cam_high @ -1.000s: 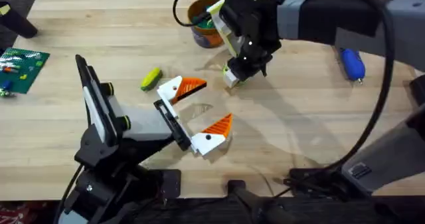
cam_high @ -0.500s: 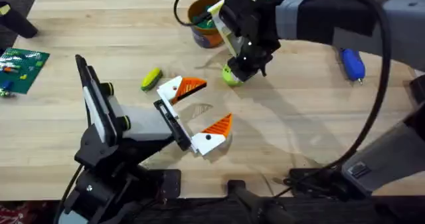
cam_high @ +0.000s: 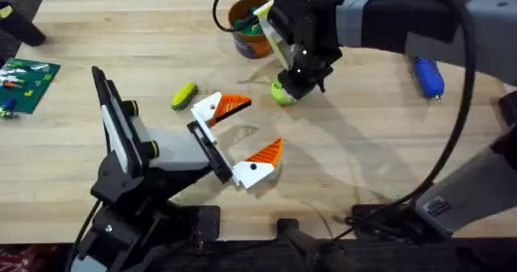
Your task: Pick up the gripper from the table and insert it into the empty holder that is missing its gripper. Then pick up a screw, insert it into the mounting hole, and use the screwdriver to tighten it. Finally, clean up the table by picking up the vegetable and placing it into the bucket.
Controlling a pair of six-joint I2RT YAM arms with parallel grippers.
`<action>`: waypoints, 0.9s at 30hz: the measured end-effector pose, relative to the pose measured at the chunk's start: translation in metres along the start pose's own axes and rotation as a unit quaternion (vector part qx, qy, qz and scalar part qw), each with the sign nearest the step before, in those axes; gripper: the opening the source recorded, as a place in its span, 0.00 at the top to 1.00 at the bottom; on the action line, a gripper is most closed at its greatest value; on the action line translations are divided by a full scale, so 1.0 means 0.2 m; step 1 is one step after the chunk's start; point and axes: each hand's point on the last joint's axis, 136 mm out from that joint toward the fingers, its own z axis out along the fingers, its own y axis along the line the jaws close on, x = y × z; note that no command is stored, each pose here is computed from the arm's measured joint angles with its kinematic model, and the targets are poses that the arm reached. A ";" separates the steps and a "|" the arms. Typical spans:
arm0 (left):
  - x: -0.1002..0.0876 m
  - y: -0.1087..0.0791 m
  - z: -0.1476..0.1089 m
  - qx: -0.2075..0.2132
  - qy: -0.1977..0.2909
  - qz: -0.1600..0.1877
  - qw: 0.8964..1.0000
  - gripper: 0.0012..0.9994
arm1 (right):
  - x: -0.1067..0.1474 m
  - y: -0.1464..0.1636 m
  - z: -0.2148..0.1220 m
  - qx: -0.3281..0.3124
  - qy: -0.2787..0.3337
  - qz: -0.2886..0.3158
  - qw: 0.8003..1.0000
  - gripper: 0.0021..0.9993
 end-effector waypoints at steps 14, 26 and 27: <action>0.00 0.00 0.00 0.000 0.000 0.000 1.000 0.02 | -0.14 -0.03 -0.37 0.000 -0.050 0.004 0.999 0.99; 0.00 0.00 0.00 0.000 0.000 0.000 1.000 0.02 | -0.26 0.08 -0.84 -0.028 -0.126 -0.019 0.992 0.99; 0.00 0.00 0.00 0.000 0.000 0.000 1.000 0.02 | -0.27 0.11 -0.87 -0.035 -0.133 -0.027 0.990 0.99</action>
